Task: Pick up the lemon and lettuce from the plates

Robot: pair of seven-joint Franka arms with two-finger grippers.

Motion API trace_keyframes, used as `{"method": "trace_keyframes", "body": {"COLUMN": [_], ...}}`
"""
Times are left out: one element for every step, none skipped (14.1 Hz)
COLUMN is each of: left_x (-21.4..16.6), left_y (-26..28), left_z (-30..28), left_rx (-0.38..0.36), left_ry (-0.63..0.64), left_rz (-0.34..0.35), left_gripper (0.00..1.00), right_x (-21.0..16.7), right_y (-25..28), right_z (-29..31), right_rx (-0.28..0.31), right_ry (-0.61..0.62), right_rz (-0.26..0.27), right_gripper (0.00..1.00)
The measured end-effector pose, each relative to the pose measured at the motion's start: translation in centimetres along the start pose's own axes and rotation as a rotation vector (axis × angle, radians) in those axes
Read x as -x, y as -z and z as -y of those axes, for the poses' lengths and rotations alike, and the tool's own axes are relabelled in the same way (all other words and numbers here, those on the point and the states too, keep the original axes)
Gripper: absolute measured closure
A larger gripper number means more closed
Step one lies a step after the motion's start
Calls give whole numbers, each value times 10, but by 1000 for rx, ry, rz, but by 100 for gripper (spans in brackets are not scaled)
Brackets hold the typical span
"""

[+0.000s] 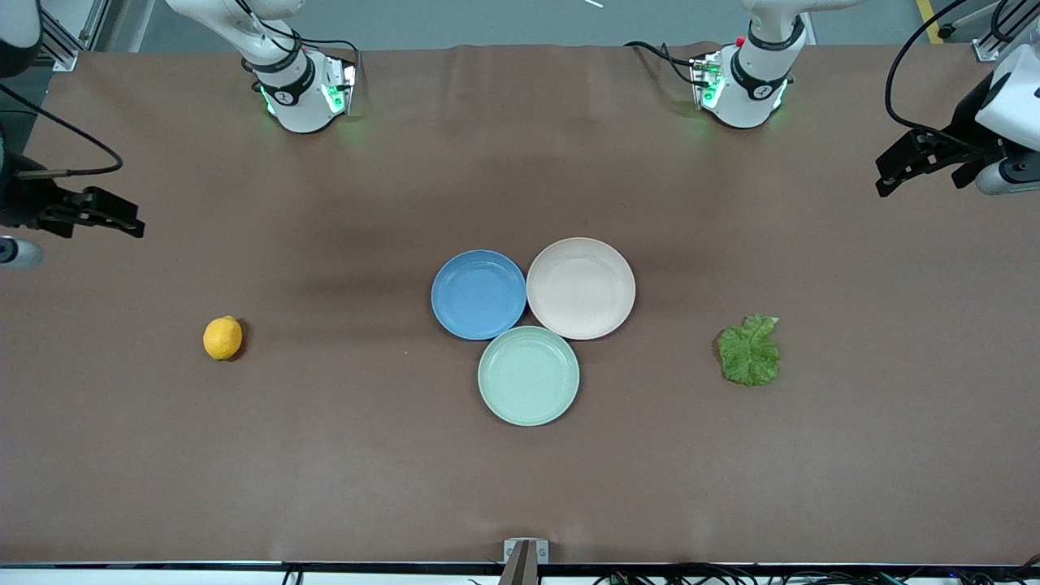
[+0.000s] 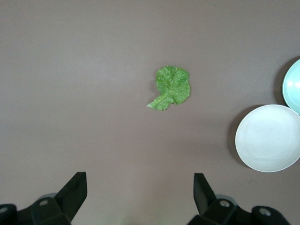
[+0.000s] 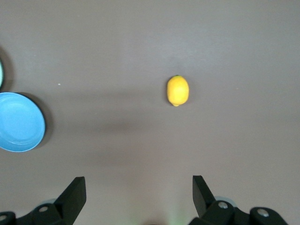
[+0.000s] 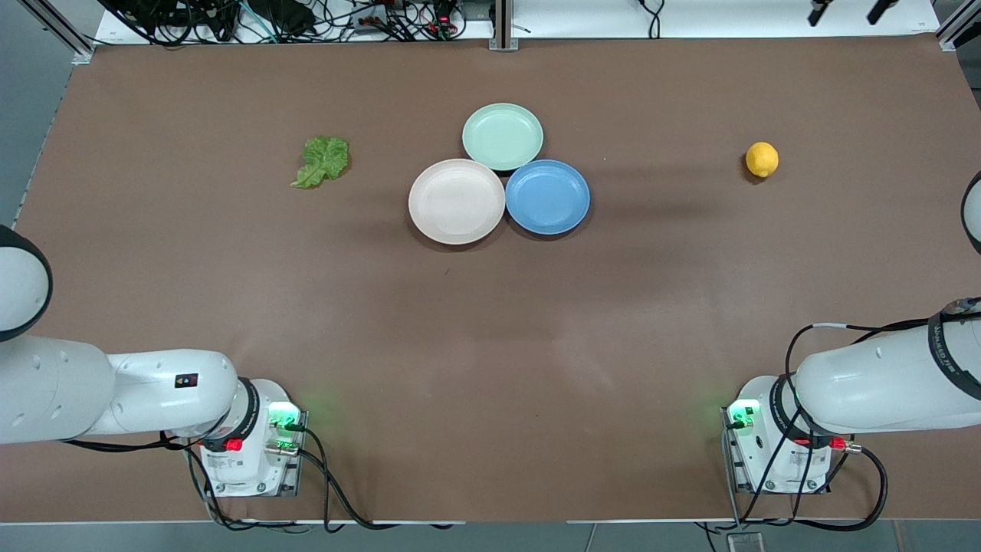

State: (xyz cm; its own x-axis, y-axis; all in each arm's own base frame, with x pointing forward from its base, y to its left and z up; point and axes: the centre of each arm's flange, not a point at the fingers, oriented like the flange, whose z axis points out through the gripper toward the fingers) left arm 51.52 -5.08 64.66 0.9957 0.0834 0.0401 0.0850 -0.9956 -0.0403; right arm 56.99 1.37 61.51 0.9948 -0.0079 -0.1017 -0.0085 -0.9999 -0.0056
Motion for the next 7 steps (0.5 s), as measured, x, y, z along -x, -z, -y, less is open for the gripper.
{"method": "trace_keyframes", "body": {"left_x": [0,0,0,0,0,0,0], "left_y": [0,0,0,0,0,0,0], "left_z": [-2,-4,-6,-7,-7,-7,-7], "left_rx": [0,1,1,1,1,1,1], "left_ry": [-3,-7,-10,-14,-16,-17,-17], "left_rz": [-3,-4,-5,-6,-6,-7,-7], "left_gripper": [0,0,0,0,0,0,0], "right_x": [1,1,1,1,3,6,12], "right_y": [0,0,0,1,4,9,16], "right_z": [11,16,17,15,11,8,4], "right_rx": [-13,-24,-29,-30,-30,-31,-32], "right_ry": [4,6,7,3,-3,-9,-15], "right_rz": [0,1,1,-1,-6,-14,-23], "right_gripper": [0,0,0,0,0,0,0]}}
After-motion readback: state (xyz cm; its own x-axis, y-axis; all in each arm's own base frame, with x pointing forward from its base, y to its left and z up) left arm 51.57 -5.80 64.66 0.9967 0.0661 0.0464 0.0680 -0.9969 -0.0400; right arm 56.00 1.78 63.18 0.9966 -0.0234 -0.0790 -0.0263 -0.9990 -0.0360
